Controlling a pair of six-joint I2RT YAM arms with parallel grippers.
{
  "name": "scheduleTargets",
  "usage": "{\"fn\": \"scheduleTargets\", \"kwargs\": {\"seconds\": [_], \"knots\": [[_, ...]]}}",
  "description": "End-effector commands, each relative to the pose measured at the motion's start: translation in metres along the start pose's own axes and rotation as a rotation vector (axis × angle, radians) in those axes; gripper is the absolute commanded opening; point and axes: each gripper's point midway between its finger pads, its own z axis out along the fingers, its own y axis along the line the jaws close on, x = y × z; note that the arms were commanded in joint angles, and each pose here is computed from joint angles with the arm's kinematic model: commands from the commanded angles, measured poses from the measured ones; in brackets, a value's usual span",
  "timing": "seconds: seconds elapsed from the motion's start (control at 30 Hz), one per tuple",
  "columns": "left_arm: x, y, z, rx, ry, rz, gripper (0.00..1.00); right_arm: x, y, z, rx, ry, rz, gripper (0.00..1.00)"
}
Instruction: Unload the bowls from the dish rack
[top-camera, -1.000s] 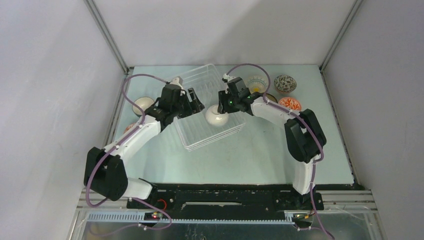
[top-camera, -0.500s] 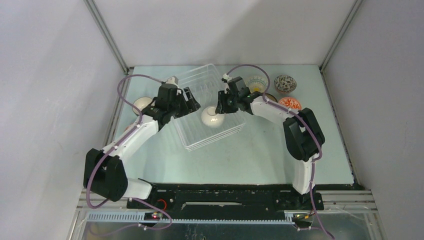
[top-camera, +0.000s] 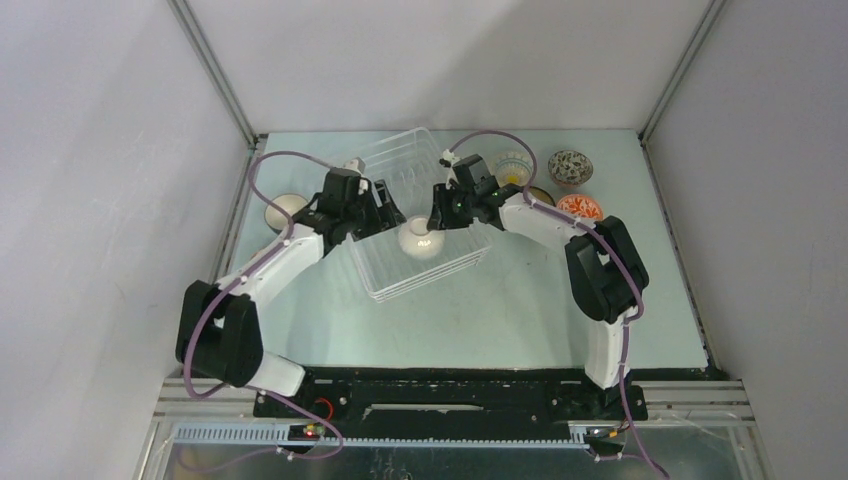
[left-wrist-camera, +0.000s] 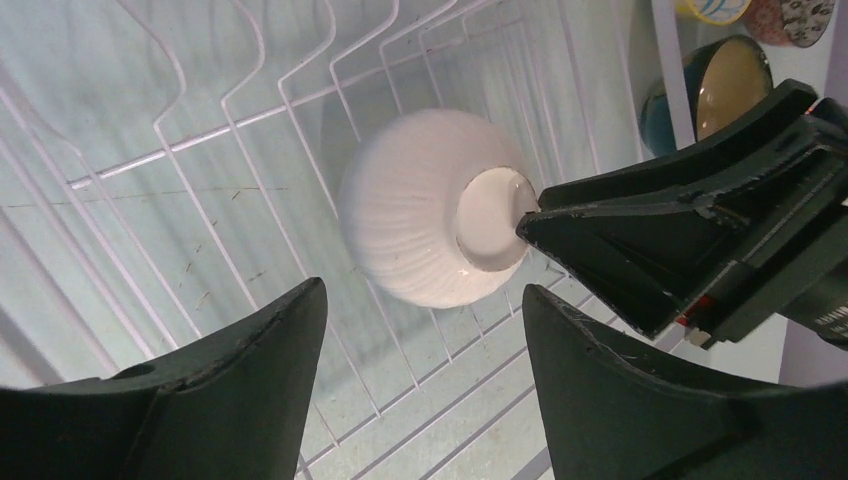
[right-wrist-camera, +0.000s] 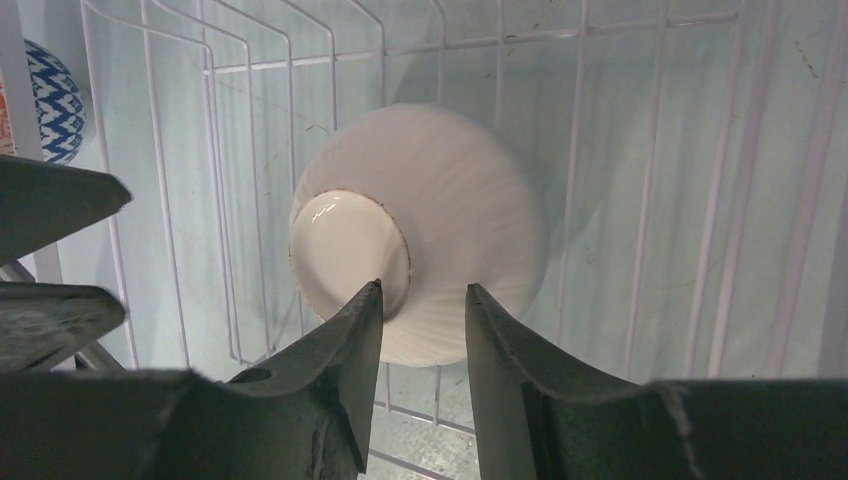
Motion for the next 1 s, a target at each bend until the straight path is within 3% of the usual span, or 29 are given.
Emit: {"fn": "scheduleTargets", "kwargs": {"seconds": [0.0, 0.4, 0.6, 0.97], "knots": [[-0.023, -0.028, -0.002, 0.078, -0.026, 0.029, 0.78, -0.018, 0.015, -0.006, -0.049, -0.030, -0.004, 0.44], [-0.012, -0.033, 0.027, 0.075, 0.044, 0.034, 0.78, -0.025, 0.014, -0.021, -0.048, -0.083, -0.013, 0.57], [-0.010, -0.035, 0.036, 0.070, 0.060, 0.037, 0.77, -0.031, 0.011, -0.024, -0.049, -0.097, -0.005, 0.57], [-0.022, -0.032, 0.012, 0.053, -0.024, 0.040, 0.76, -0.020, -0.003, 0.002, -0.026, -0.029, 0.027, 0.66]]}}
